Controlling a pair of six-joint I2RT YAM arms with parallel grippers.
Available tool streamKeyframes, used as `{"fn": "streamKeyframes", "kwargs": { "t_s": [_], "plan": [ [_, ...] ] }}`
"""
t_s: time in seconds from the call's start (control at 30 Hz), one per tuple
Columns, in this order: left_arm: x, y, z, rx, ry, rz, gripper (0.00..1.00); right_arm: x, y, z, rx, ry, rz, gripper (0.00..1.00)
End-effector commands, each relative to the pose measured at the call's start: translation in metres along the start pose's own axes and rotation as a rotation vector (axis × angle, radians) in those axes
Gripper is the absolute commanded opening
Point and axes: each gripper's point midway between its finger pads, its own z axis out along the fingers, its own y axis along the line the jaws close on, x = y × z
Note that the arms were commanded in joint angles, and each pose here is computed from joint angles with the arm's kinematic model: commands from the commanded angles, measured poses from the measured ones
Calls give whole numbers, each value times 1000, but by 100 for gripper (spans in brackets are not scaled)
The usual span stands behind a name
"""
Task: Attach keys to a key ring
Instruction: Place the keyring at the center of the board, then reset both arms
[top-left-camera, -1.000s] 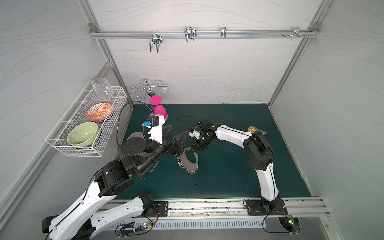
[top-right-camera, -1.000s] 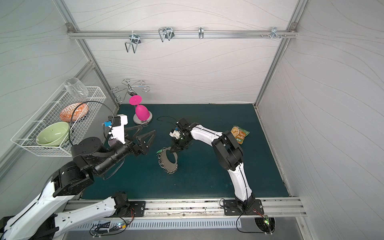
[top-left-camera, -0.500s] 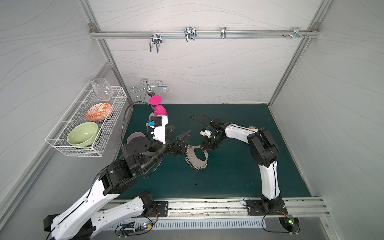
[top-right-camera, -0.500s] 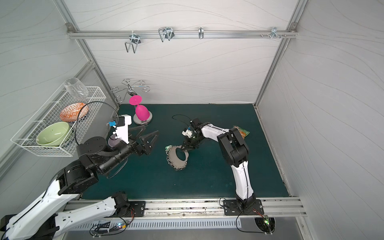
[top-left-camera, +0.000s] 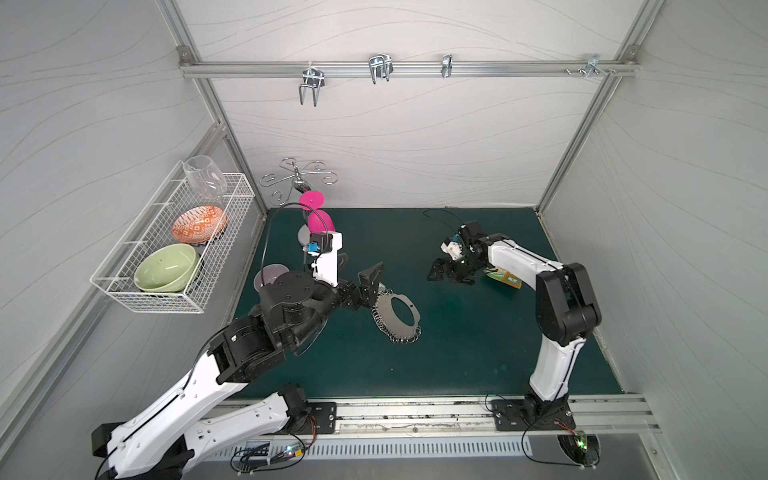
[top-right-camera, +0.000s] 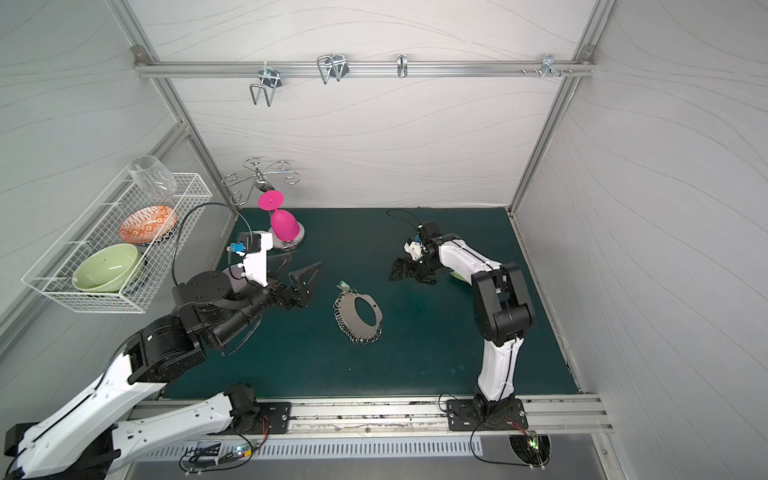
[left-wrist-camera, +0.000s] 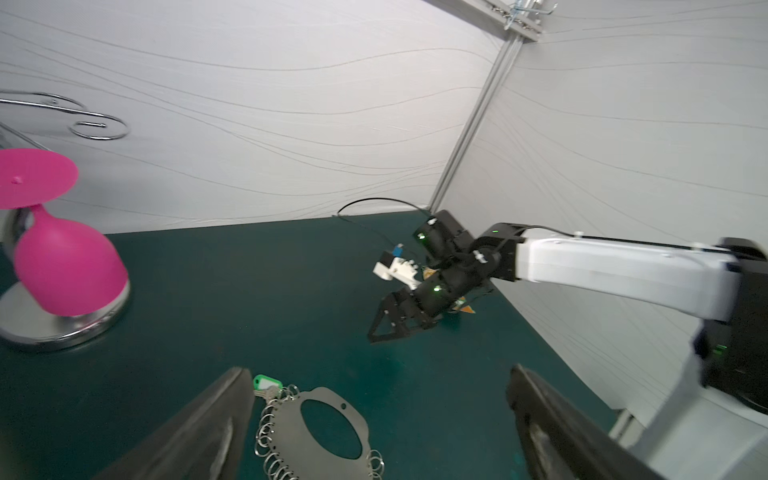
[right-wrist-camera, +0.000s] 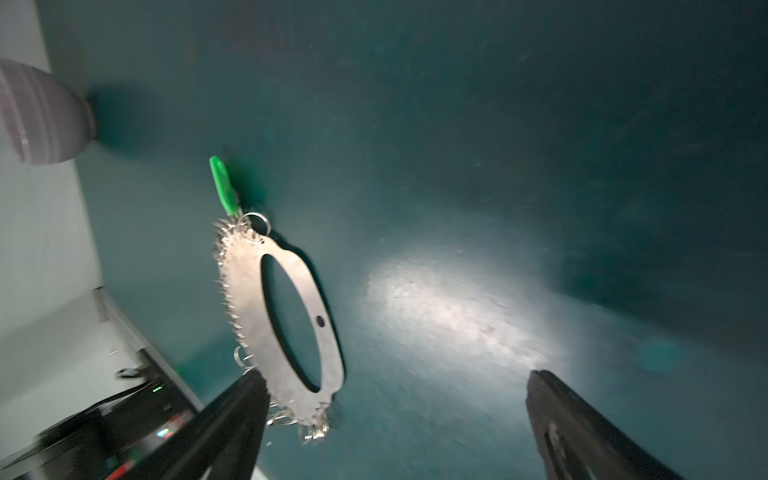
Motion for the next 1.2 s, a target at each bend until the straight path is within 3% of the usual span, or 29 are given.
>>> {"fn": "streamKeyframes", "kwargs": {
  "t_s": [0.0, 0.1, 0.17, 0.27, 0.43, 0.6, 0.67, 0.8, 0.97, 1.17],
  "plan": [
    [-31, 17, -8, -117, -103, 55, 100, -8, -9, -56, 189, -126, -100, 99],
    [-45, 23, -7, -169, -179, 141, 100, -15, -7, -100, 278, -256, -150, 99],
    [-55, 49, -7, -349, -218, 140, 100, -18, -2, -131, 321, -352, -180, 99],
    [-55, 75, 5, -495, -223, 148, 100, -20, 3, -173, 376, -494, -202, 99],
    [-40, 105, 33, -599, -189, 103, 100, -21, 6, -215, 425, -672, -193, 99],
    [-20, 125, 70, -676, -128, 135, 100, -37, 26, -220, 330, -776, -236, 99],
    [-7, 140, 81, -703, -97, 112, 100, -47, 23, -226, 351, -793, -195, 99],
    [22, 181, 85, -781, -47, 33, 100, -54, 10, -230, 436, -807, -249, 99],
    [77, 240, 73, -926, 41, -3, 100, -37, -37, -219, 487, -840, -255, 99],
    [120, 265, 65, -982, 134, 80, 100, 1, -100, -205, 602, -796, -181, 99]
  ]
}}
